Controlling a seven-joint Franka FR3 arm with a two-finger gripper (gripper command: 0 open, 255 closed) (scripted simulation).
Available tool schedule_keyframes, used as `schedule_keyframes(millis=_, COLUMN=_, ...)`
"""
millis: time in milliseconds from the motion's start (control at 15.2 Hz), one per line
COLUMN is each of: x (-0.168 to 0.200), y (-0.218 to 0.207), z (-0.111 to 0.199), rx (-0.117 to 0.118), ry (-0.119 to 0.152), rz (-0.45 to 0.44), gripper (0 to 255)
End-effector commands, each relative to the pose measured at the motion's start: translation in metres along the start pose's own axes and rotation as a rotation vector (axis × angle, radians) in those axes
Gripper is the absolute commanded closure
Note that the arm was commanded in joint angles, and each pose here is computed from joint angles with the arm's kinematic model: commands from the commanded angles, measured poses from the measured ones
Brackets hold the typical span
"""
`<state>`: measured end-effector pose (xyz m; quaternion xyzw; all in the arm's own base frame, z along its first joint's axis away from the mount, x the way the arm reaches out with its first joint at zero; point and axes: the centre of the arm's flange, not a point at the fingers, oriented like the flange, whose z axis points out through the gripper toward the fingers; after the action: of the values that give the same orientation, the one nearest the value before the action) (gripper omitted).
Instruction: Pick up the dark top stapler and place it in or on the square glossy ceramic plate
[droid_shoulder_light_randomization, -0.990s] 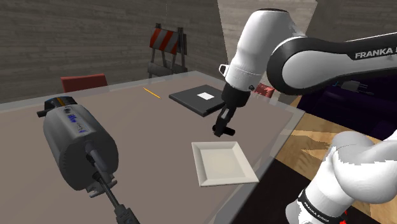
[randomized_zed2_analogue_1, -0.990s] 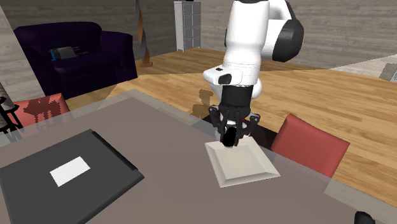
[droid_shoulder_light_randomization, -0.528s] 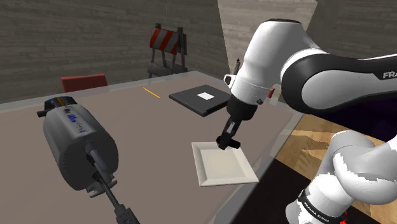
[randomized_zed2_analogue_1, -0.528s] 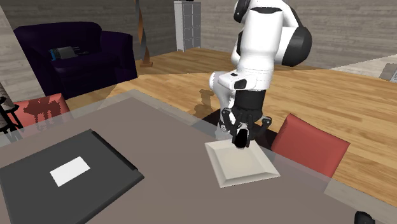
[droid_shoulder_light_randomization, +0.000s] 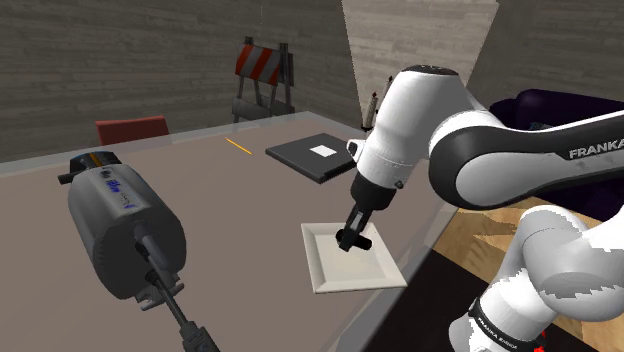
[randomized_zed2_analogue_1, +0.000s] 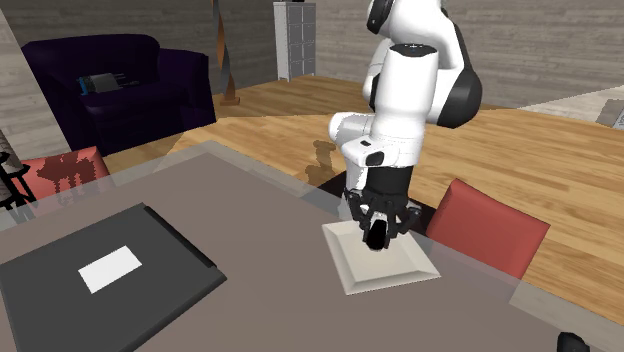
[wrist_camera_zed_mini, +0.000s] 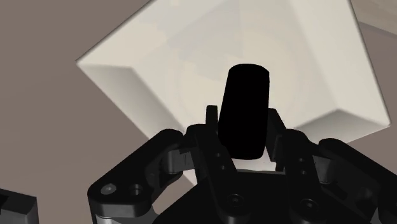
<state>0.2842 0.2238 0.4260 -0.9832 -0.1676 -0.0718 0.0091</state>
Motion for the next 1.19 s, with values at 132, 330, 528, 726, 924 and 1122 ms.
schedule_keyframes(millis=132, x=-0.003, y=0.0, z=0.014, rx=0.0, ry=0.001, rz=0.0, gripper=255)
schedule_keyframes(millis=330, x=-0.003, y=0.0, z=0.014, rx=0.0, ry=0.001, rz=0.0, gripper=255)
schedule_keyframes(millis=528, x=-0.003, y=0.0, z=0.014, rx=0.0, ry=0.001, rz=0.0, gripper=255)
schedule_keyframes(millis=726, x=-0.003, y=0.0, z=0.014, rx=0.0, ry=0.001, rz=0.0, gripper=0)
schedule_keyframes(millis=924, x=-0.003, y=0.0, z=0.014, rx=0.0, ry=0.001, rz=0.0, gripper=0)
schedule_keyframes(millis=1122, x=-0.003, y=0.0, z=-0.025, rx=0.0, ry=0.001, rz=0.0, gripper=0)
